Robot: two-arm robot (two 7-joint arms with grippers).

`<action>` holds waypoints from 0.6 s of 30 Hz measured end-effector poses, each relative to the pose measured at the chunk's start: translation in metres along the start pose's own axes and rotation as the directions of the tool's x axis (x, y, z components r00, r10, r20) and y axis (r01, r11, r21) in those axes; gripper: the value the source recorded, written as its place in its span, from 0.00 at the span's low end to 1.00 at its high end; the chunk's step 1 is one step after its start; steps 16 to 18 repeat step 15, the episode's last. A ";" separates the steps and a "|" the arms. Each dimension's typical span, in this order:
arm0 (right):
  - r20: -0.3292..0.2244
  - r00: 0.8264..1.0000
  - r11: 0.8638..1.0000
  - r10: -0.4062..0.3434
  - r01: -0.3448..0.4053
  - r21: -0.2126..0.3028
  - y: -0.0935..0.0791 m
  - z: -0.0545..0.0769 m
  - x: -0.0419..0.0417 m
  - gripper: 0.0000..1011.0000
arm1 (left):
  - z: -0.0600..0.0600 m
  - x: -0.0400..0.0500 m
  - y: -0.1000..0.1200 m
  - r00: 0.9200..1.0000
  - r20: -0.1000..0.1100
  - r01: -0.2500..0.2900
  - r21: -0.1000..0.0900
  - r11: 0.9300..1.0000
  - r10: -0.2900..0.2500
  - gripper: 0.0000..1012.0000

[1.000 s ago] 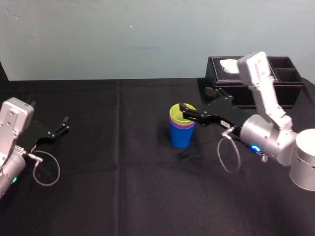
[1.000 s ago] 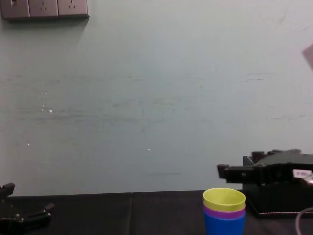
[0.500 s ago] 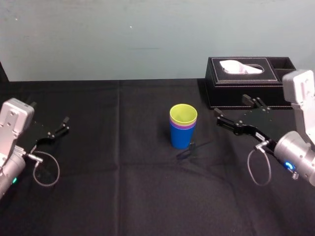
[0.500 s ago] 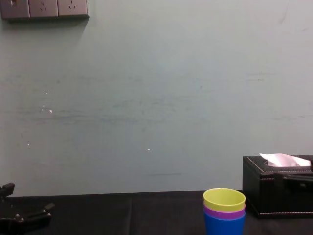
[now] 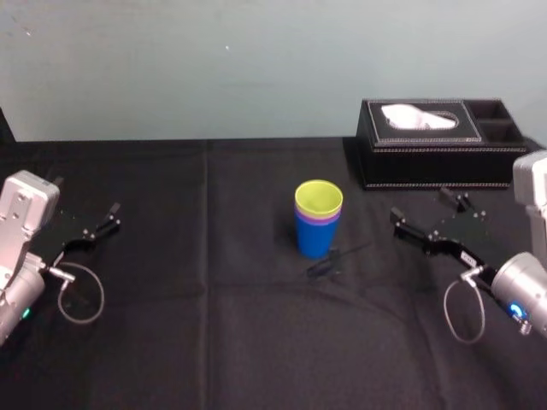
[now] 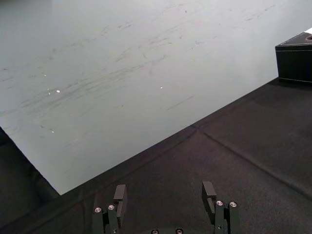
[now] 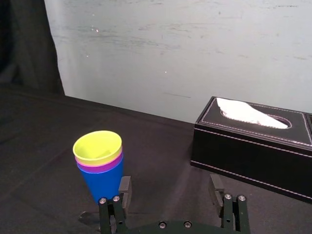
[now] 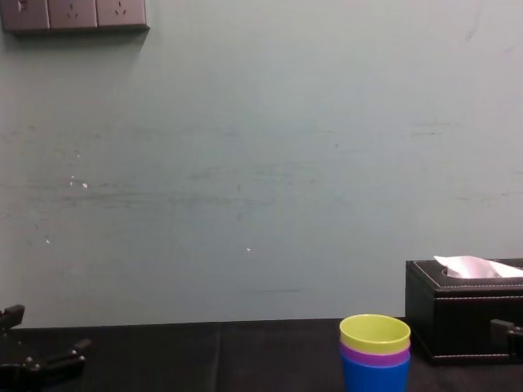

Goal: Stack the three plastic cups sequentially using one hand.

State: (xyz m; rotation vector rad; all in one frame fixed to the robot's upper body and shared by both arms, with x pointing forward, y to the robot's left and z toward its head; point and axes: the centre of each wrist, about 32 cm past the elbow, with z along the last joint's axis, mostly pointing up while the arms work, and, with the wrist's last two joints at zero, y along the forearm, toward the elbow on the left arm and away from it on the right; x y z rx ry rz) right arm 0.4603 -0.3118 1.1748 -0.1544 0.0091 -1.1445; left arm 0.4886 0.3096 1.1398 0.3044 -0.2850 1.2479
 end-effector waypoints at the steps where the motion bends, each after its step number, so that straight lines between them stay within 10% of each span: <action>1: 0.000 1.000 1.000 0.000 0.000 0.000 0.000 0.000 0.0000 0.99 | 0.000 0.0000 0.000 1.000 0.000 0.000 0.000 1.000 0.000 1.00; 18: 0.004 1.000 1.000 0.002 -0.002 0.002 0.001 0.002 -0.0003 0.99 | 0.000 0.0000 0.000 1.000 0.000 0.000 0.000 1.000 0.000 1.00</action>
